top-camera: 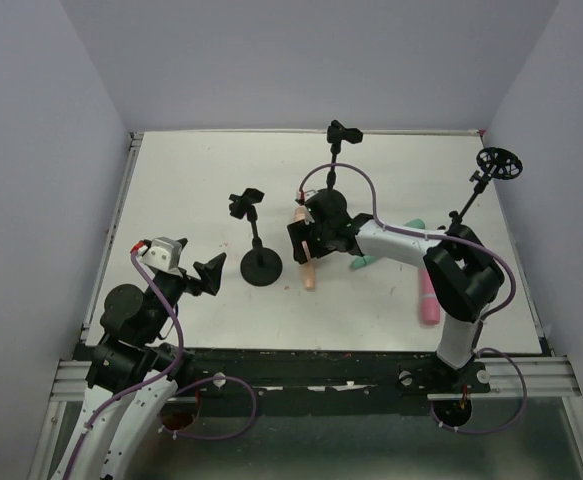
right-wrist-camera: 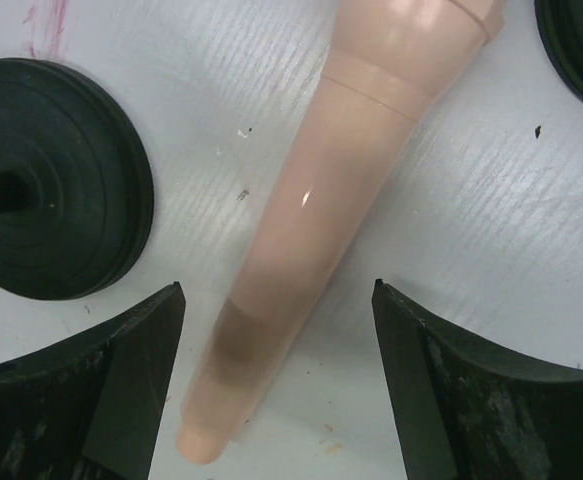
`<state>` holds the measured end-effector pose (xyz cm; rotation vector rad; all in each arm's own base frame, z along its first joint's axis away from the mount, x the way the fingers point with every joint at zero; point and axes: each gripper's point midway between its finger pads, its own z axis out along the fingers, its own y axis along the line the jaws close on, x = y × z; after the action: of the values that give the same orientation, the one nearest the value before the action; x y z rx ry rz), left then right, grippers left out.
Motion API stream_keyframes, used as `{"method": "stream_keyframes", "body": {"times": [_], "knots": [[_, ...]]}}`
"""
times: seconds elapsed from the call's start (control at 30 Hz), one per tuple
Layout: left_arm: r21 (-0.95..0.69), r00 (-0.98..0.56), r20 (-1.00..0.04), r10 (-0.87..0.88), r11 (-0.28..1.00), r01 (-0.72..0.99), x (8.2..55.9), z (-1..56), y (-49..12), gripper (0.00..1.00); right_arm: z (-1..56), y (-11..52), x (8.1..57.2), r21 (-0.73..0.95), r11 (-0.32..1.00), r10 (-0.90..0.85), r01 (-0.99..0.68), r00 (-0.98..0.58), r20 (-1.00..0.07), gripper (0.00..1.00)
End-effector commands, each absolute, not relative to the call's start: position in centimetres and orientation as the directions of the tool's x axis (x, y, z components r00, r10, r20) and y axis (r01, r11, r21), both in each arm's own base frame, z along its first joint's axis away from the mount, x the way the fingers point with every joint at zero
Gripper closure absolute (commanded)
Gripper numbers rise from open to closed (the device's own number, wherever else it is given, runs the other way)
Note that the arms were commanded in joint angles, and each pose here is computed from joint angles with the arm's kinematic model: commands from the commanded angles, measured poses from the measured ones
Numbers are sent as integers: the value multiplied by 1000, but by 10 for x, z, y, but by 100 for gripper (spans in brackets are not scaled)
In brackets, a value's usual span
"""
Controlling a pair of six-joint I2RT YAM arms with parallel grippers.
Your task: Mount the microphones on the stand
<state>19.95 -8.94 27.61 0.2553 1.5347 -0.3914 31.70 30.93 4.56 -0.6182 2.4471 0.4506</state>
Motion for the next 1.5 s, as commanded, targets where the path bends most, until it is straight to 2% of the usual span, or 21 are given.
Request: {"method": "stream_keyframes", "body": {"times": [0.0, 0.1, 0.2, 0.47, 0.6, 0.73, 0.9, 1.2, 1.47], "knots": [[-82, -11, -996, -84, 924, 373, 201, 271, -84, 2, 40, 314, 332, 103, 867, -327, -487, -713, -621, 19], [-83, -12, -996, -85, 921, 382, 201, 271, -86, 2, 31, 309, 334, 53, 877, -349, -478, -709, -613, 32], [-86, -21, -996, -84, 916, 392, 201, 270, -88, 2, 24, 302, 334, 17, 885, -361, -466, -708, -607, 36], [-85, -15, -996, -87, 913, 400, 199, 272, -89, 2, 17, 296, 334, -9, 887, -375, -461, -710, -595, 33], [-85, -6, -996, -90, 912, 401, 199, 273, -89, 2, 16, 295, 333, -14, 882, -387, -472, -706, -594, 36], [-85, -2, -996, -92, 912, 402, 198, 274, -89, 2, 19, 295, 331, -9, 876, -390, -482, -699, -600, 45], [-84, 4, -996, -94, 910, 406, 197, 275, -89, 1, 23, 299, 329, 12, 867, -391, -498, -697, -601, 62], [-89, 35, -993, -114, 903, 420, 193, 281, -90, 2, 99, 304, 334, 107, 816, -341, -569, -621, -705, 79], [-105, 100, -978, -184, 846, 523, 177, 299, -105, 2, 190, 297, 315, 231, 664, -297, -711, -534, -791, 83]]}}
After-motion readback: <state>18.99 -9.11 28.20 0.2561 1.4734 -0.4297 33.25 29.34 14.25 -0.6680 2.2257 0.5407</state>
